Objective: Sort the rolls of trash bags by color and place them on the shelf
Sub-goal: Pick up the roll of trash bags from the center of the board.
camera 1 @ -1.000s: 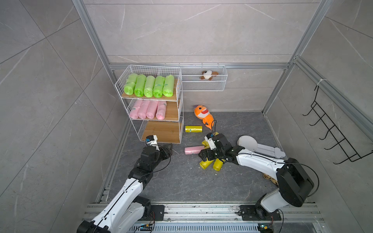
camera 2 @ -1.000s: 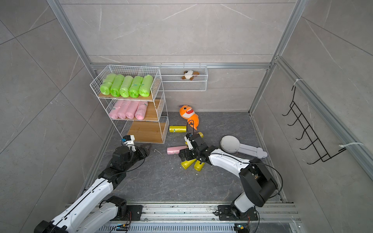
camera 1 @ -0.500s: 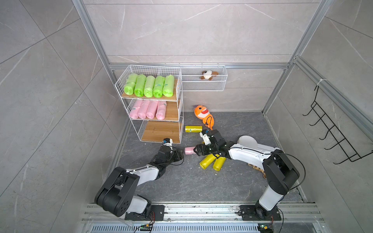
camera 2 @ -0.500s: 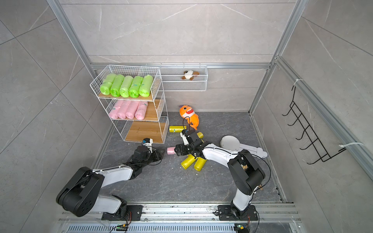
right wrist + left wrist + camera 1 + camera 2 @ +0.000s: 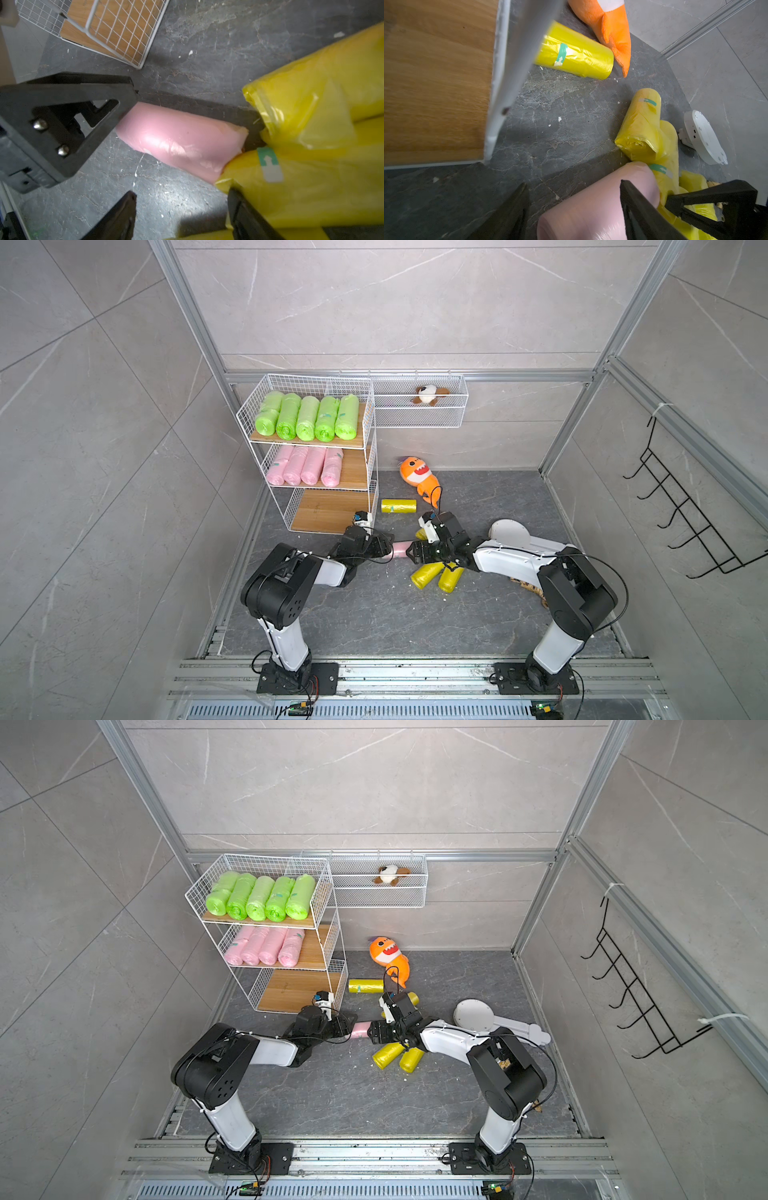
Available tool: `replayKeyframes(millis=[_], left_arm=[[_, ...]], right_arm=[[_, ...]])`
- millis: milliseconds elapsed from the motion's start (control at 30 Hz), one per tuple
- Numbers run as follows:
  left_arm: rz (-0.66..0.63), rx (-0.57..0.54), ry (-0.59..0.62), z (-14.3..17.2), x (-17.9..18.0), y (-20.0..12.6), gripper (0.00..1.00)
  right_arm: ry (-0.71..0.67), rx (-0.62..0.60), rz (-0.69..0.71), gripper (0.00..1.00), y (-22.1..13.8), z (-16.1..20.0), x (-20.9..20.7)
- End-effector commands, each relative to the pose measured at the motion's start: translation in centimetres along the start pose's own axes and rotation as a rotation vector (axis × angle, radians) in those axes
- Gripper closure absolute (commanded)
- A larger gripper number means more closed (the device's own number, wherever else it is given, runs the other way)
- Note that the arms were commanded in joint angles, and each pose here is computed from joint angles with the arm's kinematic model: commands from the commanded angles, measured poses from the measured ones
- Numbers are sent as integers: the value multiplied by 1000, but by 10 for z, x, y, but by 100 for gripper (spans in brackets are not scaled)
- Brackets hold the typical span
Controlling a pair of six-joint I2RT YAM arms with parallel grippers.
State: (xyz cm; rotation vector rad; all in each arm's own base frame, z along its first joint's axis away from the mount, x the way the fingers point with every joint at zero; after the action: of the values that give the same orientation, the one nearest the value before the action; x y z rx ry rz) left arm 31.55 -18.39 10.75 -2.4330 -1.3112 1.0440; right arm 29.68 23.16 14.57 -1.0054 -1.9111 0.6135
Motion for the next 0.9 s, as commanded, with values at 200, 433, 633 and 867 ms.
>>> replayKeyframes(millis=[200,433,633,867], left_arm=[[187,95,54,19,-23,-14,36],[202,150,155,44,-29,-35,36],[137,129,345,52,-32,-37,32],[64,102,468,53,-36,-31,31]], right_arm=[[7,-48,-25,28,-27,0,3],[-3,-58,-22,28,-40,3,1],[0,-55,-24,28,-43,5,0],[13,-51,-22,28,-43,9,-4]])
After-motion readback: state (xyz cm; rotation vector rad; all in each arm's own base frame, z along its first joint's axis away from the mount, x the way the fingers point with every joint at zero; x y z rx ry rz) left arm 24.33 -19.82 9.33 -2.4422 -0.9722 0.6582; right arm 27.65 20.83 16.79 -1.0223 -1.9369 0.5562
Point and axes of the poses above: each gripper's point midway between its finger pads, its own y axis out along the fingers, its own x axis along the line the jaws close on, z = x × y, the point moved 10 cm from there along -y, back along the fingers, and after that the axes turned 5 degrees about y, right-handed, at the moved point
